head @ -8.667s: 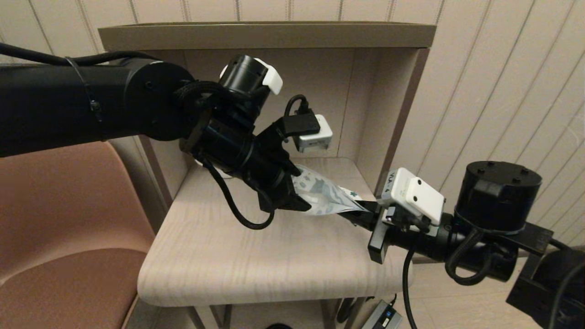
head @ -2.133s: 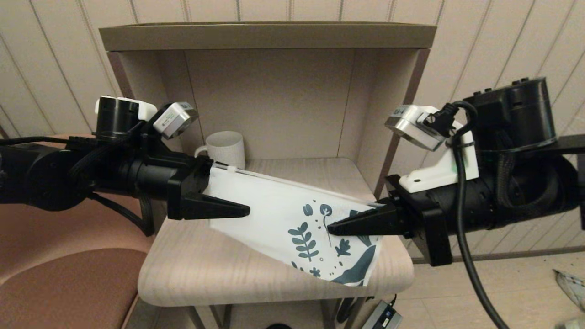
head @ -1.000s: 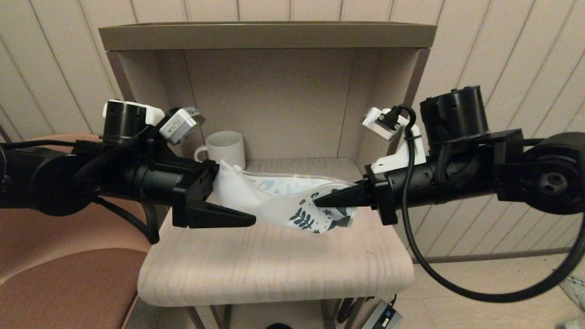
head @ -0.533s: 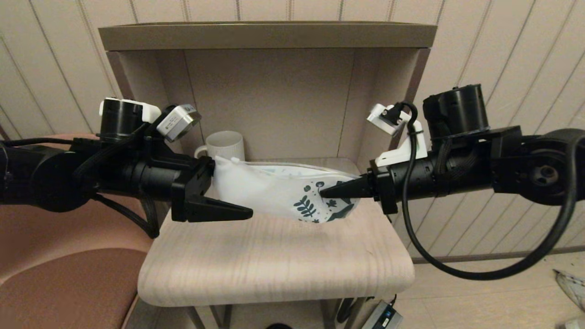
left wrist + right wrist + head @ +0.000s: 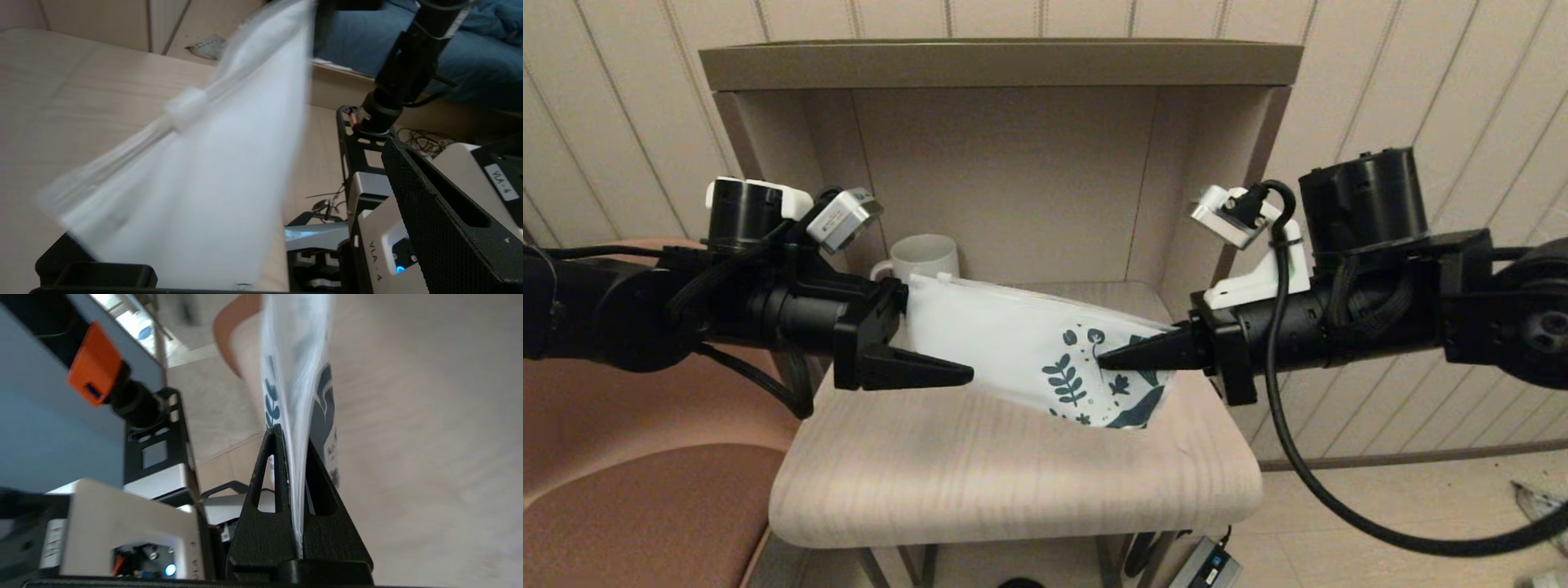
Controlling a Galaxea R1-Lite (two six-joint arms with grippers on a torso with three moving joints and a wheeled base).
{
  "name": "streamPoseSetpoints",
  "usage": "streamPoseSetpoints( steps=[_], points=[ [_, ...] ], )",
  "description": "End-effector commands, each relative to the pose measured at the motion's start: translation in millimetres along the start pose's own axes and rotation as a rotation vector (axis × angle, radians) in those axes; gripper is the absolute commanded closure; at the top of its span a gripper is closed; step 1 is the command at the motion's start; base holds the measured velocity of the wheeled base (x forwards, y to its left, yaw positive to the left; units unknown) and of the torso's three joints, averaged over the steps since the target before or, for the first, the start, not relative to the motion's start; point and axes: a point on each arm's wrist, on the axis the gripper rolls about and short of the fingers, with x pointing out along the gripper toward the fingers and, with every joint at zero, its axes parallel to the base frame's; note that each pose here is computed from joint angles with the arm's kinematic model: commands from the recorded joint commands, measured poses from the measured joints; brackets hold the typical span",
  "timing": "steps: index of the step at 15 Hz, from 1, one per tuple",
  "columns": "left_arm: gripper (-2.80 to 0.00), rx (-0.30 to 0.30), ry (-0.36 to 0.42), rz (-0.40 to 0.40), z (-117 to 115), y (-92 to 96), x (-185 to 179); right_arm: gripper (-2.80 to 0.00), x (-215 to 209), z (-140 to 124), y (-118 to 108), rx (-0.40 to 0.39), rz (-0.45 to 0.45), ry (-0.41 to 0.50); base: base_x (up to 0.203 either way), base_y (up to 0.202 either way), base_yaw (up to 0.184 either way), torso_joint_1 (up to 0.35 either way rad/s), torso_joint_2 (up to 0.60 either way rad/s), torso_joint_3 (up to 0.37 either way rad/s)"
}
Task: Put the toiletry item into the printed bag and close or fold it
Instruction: Hand it to the other hand
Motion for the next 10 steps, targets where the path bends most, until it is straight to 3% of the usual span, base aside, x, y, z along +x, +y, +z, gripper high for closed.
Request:
streamPoseSetpoints(
  steps=[1,10],
  points=[
    [-2.8,-0.003,-0.002,-0.002,-1,4.1,-1,0.0,-5,3,12,-0.022,0.018,-0.012,0.0,0.0,0.0,0.0,0.0,0.0],
    [-2.8,0.001,-0.007,0.016,0,9.3,-6,0.0,-3,0,23,-0.04,0.048,-0.003,0.0,0.0,0.0,0.0,0.0,0.0]
  ],
)
